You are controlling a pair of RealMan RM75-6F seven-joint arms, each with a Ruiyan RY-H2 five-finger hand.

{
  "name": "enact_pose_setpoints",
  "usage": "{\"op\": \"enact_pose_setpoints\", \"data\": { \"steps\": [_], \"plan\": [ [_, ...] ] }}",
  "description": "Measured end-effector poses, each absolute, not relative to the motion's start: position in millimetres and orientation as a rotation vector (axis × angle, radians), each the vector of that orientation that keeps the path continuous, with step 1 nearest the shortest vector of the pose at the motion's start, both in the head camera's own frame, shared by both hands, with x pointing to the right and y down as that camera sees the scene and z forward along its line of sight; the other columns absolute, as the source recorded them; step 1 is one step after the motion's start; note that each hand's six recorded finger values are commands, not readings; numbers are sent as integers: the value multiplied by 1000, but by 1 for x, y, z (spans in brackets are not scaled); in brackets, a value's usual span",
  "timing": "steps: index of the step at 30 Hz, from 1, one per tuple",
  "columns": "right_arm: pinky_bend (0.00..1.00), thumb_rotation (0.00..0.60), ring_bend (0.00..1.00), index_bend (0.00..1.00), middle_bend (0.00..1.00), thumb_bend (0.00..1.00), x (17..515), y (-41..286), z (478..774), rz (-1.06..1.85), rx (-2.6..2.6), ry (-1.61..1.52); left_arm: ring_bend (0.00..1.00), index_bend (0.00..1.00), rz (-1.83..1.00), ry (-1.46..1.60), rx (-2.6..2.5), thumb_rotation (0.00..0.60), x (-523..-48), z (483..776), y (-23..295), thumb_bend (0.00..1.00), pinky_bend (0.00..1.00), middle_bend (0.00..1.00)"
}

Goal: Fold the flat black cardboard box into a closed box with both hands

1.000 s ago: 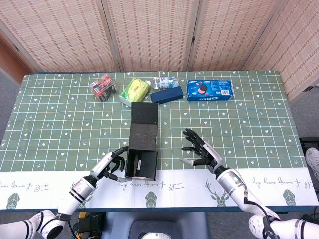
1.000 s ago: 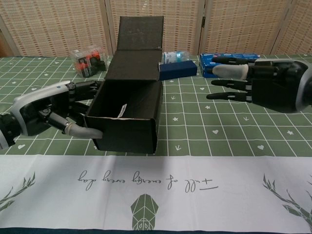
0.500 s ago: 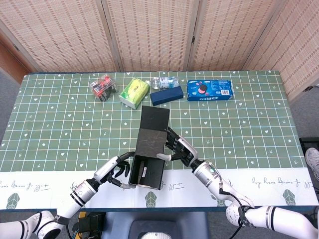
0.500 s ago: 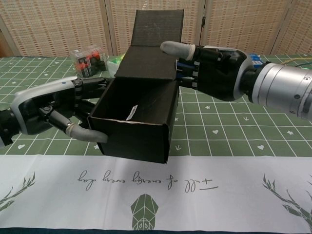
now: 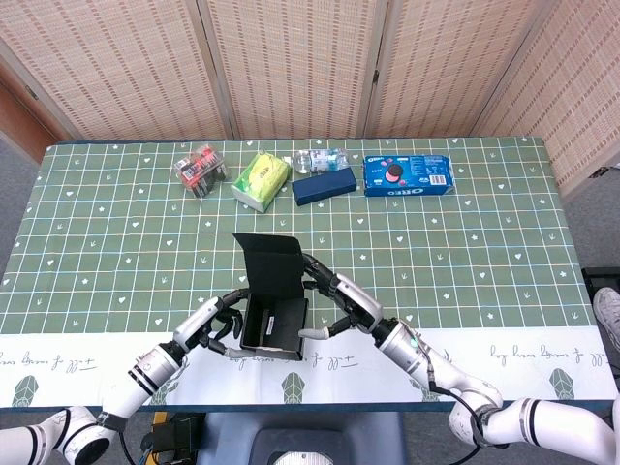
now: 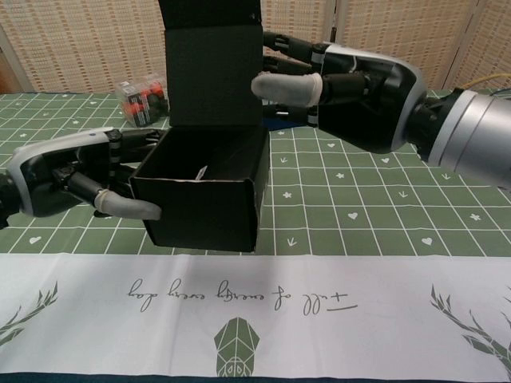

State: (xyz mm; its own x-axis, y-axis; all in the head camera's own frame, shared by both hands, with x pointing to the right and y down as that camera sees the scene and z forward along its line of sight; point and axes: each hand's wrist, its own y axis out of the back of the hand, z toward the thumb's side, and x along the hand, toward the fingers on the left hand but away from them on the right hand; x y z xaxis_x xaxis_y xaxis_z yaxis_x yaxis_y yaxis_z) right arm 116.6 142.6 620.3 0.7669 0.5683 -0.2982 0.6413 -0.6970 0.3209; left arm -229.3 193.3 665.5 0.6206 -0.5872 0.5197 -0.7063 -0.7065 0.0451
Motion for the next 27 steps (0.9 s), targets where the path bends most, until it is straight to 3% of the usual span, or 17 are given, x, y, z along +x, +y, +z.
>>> {"op": "enact_pose_setpoints", "data": {
  "steps": [15,27],
  "plan": [
    [164,600,20,0,20,0,117,148,590,-512,3068,677,628,259,752,-1083,2565,600,-238,674,188,111,871,295],
    [164,600,20,0,45,0,108,156,589,-790,3356,477,627,253,804,-1109,2553,600,-238,686,187,111,870,295]
  ]
}}
